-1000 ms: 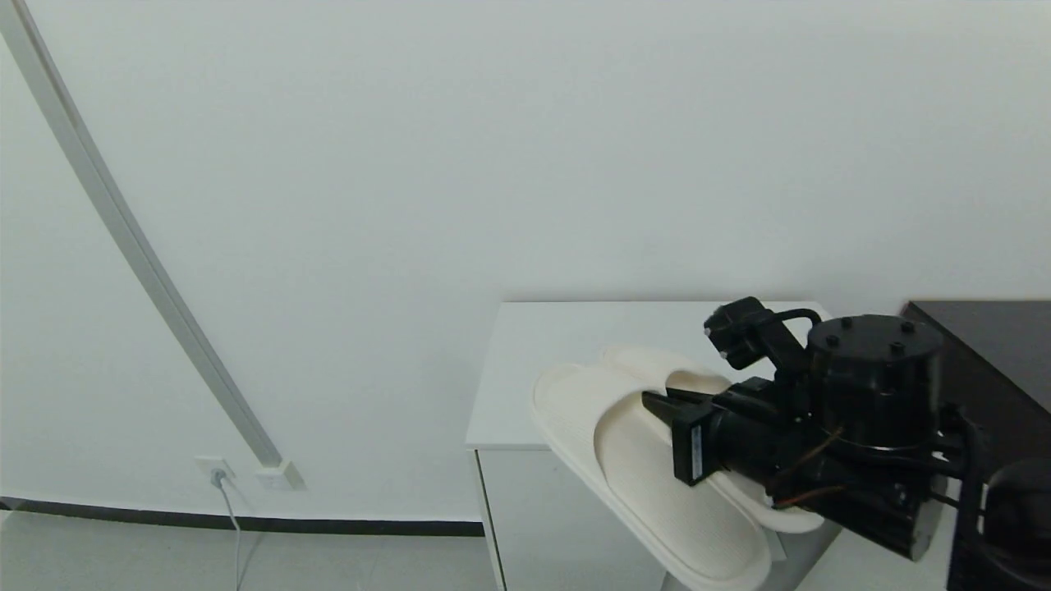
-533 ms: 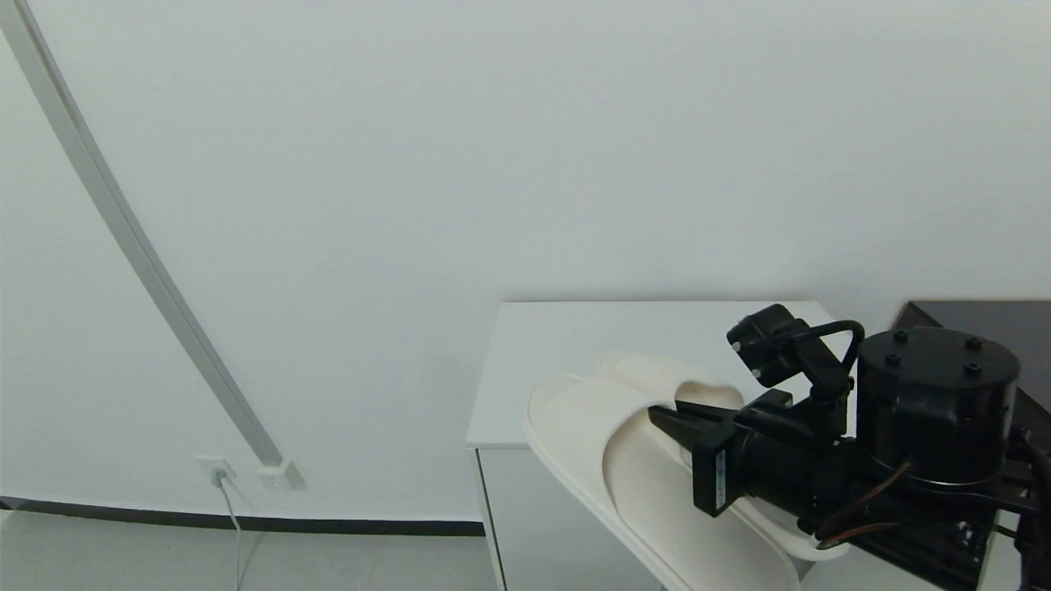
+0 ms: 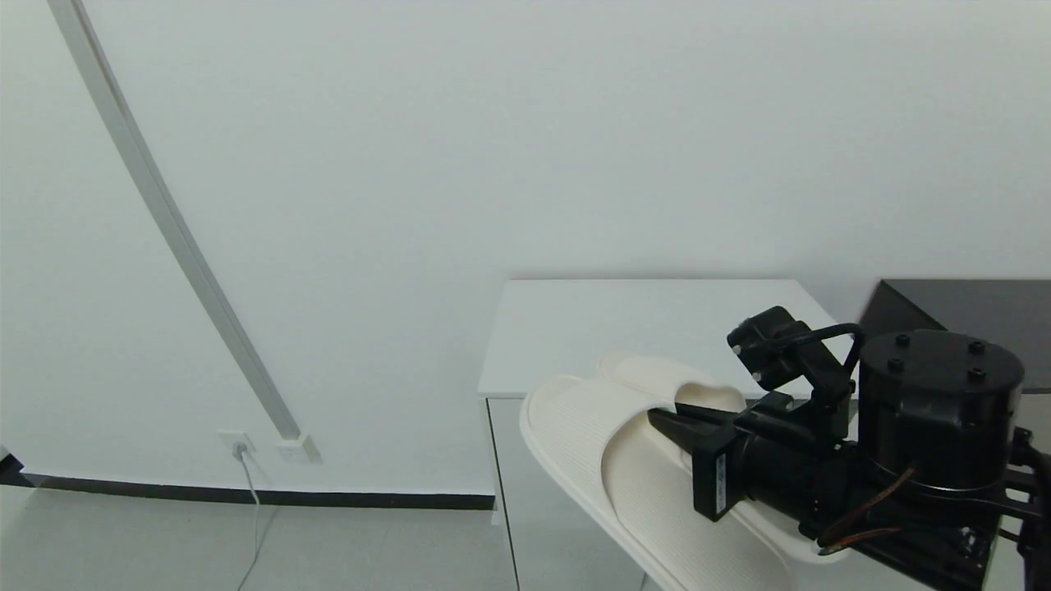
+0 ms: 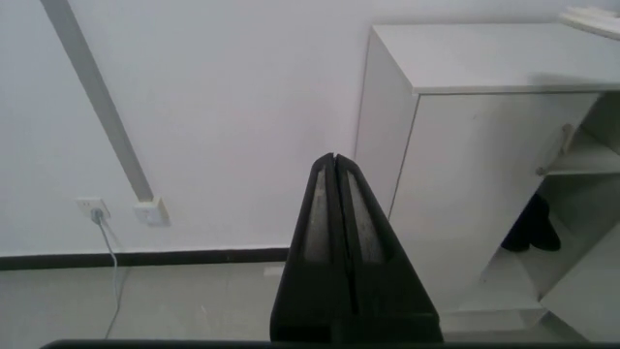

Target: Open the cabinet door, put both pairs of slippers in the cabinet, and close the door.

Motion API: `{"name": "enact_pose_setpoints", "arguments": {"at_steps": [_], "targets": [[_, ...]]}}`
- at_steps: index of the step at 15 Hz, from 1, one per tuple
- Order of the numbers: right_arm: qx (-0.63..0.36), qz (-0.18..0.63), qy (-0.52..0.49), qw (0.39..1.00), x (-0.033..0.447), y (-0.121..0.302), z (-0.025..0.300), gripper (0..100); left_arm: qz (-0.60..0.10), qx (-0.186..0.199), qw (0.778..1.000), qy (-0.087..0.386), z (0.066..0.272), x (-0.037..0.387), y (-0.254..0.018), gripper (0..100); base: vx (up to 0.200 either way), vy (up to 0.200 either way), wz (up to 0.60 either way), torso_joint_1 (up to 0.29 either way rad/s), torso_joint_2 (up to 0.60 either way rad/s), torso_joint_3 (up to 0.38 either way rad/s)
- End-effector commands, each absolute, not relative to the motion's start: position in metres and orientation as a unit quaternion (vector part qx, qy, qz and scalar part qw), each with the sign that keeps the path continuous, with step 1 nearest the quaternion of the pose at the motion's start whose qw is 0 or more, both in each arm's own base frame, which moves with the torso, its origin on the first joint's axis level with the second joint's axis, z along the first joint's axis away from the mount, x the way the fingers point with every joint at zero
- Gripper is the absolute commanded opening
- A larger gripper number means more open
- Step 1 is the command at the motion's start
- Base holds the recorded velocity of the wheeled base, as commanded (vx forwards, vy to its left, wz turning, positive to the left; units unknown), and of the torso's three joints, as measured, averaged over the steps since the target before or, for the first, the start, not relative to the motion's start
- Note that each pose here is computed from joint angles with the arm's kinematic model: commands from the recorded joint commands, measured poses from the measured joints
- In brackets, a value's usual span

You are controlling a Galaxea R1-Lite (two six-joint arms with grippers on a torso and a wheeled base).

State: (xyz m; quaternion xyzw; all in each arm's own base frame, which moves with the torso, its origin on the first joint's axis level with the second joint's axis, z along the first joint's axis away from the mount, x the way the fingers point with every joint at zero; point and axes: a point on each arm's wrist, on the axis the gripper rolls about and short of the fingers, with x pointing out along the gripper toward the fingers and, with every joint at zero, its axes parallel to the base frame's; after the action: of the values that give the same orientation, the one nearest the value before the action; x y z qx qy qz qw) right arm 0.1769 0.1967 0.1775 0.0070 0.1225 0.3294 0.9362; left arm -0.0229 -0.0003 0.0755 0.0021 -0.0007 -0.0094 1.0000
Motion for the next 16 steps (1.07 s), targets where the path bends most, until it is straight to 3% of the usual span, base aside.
{"name": "enact_pose_setpoints", "arguments": {"at_steps": [1,11,16], "targets": [[0.005,0.329,0.126,0.936,0.1768,0.1970,0.1755,0,-0.009,0.002,1.000,0.000,0.0755,-0.0228,-0.0003,0,0.000,0.000,0.00,0.000,0.00,0.000],[0.001,0.329,0.129,0.935,0.1772,0.1980,0.1729,0,-0.010,0.002,1.000,0.000,0.0755,-0.0228,-0.0004,0,0.000,0.000,0.00,0.000,0.00,0.000],[0.000,0.329,0.132,0.935,0.1782,0.1992,0.1712,0,-0.010,0.002,1.000,0.000,0.0755,-0.0228,-0.0004,0,0.000,-0.200,0.00,0.004,0.00,0.000]]}}
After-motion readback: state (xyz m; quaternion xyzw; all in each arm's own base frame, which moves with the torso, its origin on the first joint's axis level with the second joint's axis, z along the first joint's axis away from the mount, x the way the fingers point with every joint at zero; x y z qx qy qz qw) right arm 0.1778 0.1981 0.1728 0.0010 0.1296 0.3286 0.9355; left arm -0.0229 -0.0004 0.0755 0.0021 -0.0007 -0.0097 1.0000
